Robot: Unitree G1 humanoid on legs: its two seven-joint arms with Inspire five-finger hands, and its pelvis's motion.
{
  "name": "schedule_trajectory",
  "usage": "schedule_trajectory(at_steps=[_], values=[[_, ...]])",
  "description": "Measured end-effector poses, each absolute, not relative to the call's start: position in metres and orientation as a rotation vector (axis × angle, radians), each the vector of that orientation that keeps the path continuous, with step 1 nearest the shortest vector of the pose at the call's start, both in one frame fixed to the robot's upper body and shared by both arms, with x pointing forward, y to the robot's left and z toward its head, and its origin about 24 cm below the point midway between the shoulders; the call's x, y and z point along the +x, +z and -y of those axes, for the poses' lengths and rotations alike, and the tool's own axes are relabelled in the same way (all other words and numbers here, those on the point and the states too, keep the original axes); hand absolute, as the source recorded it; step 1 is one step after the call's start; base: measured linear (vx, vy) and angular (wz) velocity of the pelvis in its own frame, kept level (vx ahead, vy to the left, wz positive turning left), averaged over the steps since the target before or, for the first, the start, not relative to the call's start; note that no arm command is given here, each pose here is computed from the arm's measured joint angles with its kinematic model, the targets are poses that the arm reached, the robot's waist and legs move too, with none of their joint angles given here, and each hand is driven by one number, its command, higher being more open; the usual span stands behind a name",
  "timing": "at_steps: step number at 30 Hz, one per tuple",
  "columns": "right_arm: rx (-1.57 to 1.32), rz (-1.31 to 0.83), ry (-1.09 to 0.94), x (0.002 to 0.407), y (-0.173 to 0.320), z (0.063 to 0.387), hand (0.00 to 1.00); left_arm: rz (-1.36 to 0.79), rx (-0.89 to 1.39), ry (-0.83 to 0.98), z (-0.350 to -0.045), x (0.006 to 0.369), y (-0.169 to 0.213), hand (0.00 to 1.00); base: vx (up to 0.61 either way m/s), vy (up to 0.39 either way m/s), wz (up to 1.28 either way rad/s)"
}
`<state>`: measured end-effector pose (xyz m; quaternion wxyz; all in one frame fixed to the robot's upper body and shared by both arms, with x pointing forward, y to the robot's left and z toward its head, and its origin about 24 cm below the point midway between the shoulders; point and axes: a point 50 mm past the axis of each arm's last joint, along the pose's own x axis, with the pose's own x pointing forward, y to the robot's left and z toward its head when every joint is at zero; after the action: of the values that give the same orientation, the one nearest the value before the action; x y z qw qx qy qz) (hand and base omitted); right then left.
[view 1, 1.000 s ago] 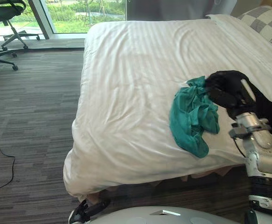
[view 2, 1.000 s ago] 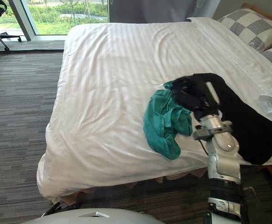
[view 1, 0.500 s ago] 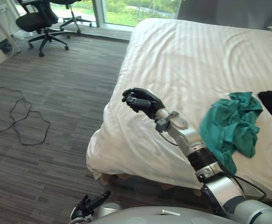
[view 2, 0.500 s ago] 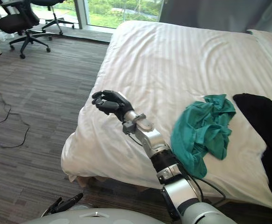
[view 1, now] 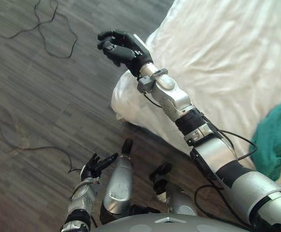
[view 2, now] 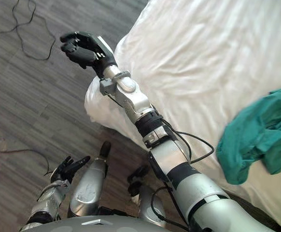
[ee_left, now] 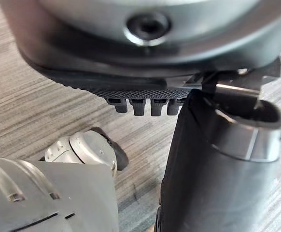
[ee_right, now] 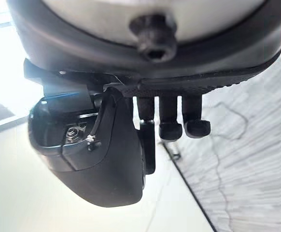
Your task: Tidy up the quilt and then pick up the clothes from the bed and put them into the laundry hamper
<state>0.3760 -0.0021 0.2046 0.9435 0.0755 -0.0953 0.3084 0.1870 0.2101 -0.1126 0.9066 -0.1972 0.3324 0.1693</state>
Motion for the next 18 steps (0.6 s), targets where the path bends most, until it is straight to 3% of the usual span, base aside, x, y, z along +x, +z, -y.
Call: schedule_trajectory(at_steps=[4,6,9,11,14,18], values=[[0.161,0.098,0.599,0.376,0.173,0.008,0.00,-0.634,-0.466,0.313,-0.188,0.215,-0.102,1.00,-0.09,0.082,-0.05],[0.142,0.041,0.624,0.371,0.154,-0.005,0.00,-0.605,-0.491,0.304,-0.179,0.226,-0.096,1.00,-0.09,0.054,-0.19],[0.145,-0.170,0.579,0.360,0.095,-0.008,0.00,-0.556,-0.514,0.274,-0.162,0.246,-0.084,1.00,-0.08,-0.009,-0.02],[0.129,-0.352,0.525,0.344,0.038,0.008,0.00,-0.540,-0.540,0.257,-0.149,0.256,-0.077,1.00,-0.06,-0.011,-0.02],[0.195,-0.483,0.490,0.310,-0.018,0.035,0.00,-0.612,-0.482,0.233,-0.146,0.254,-0.083,1.00,-0.04,-0.009,-0.06],[0.197,-0.478,0.576,0.287,-0.035,0.037,0.00,-0.671,-0.428,0.264,-0.151,0.245,-0.092,1.00,-0.03,-0.020,-0.47]])
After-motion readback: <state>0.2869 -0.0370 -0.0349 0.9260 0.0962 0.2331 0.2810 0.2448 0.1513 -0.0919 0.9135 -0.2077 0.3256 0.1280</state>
